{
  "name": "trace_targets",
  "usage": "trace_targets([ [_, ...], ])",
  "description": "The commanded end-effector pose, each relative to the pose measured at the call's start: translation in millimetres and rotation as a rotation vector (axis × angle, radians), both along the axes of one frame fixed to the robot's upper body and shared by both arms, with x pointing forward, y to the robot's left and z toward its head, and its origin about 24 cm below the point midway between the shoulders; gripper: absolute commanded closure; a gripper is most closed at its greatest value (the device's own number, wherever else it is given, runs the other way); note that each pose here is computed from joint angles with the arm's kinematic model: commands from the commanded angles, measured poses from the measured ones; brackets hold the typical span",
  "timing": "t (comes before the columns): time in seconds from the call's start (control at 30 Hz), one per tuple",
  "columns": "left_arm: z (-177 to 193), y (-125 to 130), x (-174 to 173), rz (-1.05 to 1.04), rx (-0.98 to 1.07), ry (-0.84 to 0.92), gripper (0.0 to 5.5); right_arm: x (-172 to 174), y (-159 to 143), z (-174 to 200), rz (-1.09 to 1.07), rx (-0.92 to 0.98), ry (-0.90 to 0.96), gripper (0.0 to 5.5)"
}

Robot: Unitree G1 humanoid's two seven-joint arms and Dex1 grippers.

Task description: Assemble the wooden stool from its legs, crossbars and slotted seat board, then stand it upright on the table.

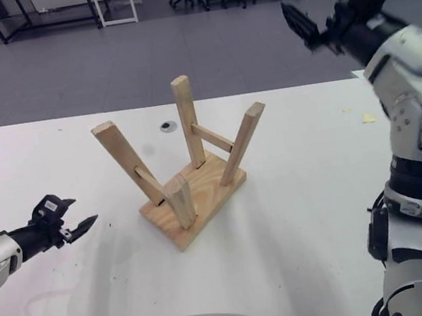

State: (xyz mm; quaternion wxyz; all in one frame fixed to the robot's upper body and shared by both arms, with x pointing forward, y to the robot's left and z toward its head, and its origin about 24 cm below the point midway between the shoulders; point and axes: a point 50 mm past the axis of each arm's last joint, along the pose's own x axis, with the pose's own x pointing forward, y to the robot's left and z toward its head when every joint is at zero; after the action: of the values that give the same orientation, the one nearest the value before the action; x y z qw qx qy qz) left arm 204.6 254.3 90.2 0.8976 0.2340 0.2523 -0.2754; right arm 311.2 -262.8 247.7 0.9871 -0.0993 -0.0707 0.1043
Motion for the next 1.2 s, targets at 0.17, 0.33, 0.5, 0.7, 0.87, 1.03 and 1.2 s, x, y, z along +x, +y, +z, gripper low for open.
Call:
trace_targets([
  [0.17, -49.1, -35.6, 20.2, -0.063, -0.088, 0.108, 1.89, 21.7, 47.4, -205.5, 0.260, -0.161, 0.503, 1.32],
  [0.33, -51.9, -65.8, 39.2, -0.133, -0.186, 0.081, 1.89, 4.9, 53.3, -233.5, 0.462, -0.283, 0.570, 1.32],
  [0.5, -51.4, -75.5, 61.5, -0.050, -0.235, -0.025, 1.89, -25.3, 44.8, -225.3, 0.588, -0.276, 0.553, 1.32],
  [0.7, -41.7, -37.8, 27.0, 0.089, -0.219, -0.093, 1.89, -57.8, 23.7, -206.7, 0.302, -0.219, 0.471, 1.32],
  [0.87, -53.4, -61.4, -7.0, 0.047, -0.285, 0.031, 1.89, -82.5, 39.1, -218.2, 0.327, -0.225, 0.548, 1.32],
  [1.03, -54.9, -86.7, -15.0, 0.020, -0.321, 0.118, 1.89, -88.8, 65.9, -209.3, 0.464, -0.220, 0.566, 1.32],
  [1.2, -16.6, -104.4, -12.9, 0.001, -0.486, 0.074, 1.89, -98.5, 82.1, -178.2, 0.579, -0.097, 0.550, 1.32],
])
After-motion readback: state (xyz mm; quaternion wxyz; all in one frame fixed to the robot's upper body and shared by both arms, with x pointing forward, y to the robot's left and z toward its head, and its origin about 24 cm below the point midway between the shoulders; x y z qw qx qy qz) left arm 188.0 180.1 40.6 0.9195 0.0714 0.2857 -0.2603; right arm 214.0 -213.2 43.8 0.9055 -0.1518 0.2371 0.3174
